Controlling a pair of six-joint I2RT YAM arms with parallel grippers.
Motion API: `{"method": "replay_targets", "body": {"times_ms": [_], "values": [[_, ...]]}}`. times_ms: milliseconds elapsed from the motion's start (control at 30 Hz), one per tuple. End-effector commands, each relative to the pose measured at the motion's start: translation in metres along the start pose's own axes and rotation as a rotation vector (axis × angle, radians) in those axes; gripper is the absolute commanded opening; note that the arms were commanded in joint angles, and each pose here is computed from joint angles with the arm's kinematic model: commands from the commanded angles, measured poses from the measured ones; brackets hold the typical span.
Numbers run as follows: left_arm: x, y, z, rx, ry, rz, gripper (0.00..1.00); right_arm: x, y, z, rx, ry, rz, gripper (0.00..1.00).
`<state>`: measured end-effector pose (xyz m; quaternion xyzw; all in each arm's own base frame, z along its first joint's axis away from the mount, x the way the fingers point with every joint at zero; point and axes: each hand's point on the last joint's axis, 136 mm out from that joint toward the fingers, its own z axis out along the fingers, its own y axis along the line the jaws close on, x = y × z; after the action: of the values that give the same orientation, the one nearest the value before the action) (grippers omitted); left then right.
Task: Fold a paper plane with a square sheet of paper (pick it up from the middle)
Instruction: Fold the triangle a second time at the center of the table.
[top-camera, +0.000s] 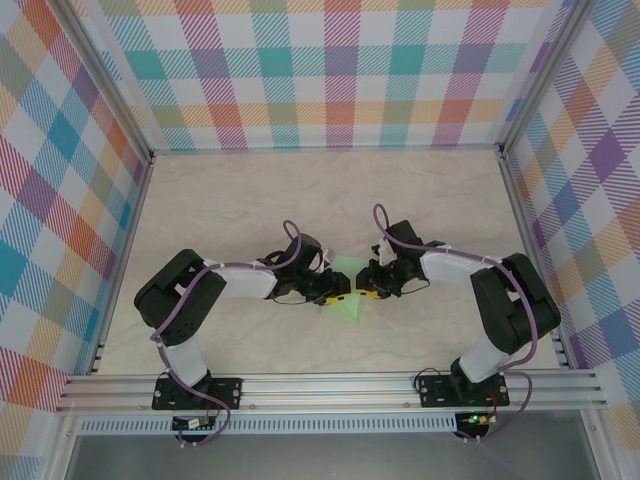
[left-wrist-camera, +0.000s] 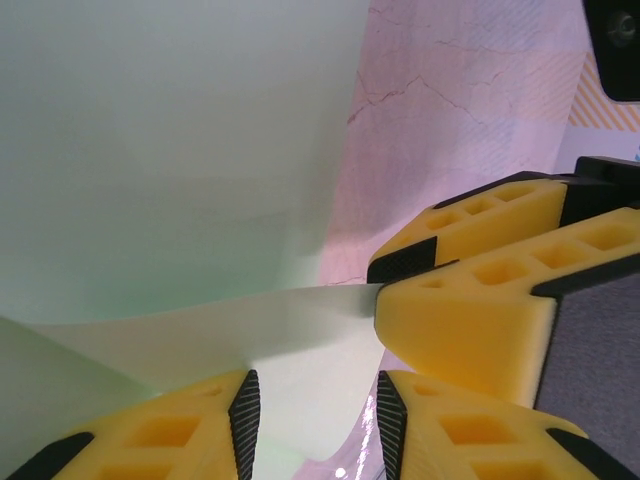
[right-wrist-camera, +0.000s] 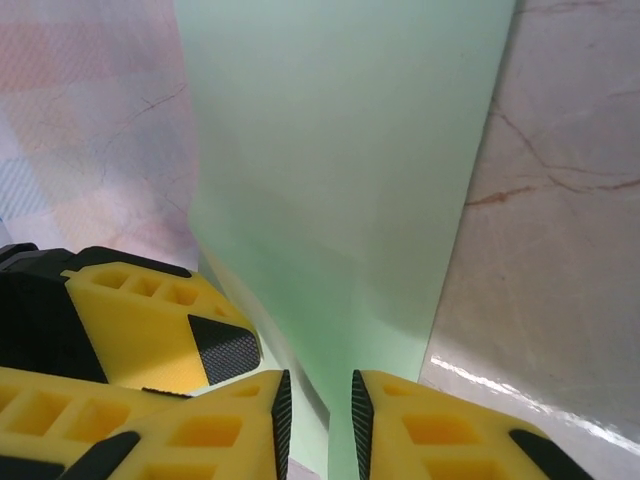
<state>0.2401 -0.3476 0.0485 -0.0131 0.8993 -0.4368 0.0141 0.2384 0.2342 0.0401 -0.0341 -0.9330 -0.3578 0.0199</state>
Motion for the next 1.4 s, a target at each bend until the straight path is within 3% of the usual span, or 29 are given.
{"method": "replay_targets", "body": {"times_ms": [0, 233, 867, 1367], "values": [[-0.002, -0.007, -0.002, 0.002, 0.000, 0.017, 0.38, -0.005, 0.009, 0.003, -0.034, 0.006, -0.032, 0.21], [0.000, -0.019, -0.007, 0.042, 0.006, 0.034, 0.38, -0.003, 0.001, 0.005, -0.011, 0.006, -0.029, 0.11], [0.005, -0.031, -0.001, 0.068, 0.026, 0.053, 0.37, -0.002, -0.018, 0.010, 0.067, 0.002, -0.013, 0.11], [0.000, -0.030, 0.001, 0.043, 0.015, 0.060, 0.37, -0.004, -0.012, 0.015, 0.034, 0.013, -0.029, 0.11]]}}
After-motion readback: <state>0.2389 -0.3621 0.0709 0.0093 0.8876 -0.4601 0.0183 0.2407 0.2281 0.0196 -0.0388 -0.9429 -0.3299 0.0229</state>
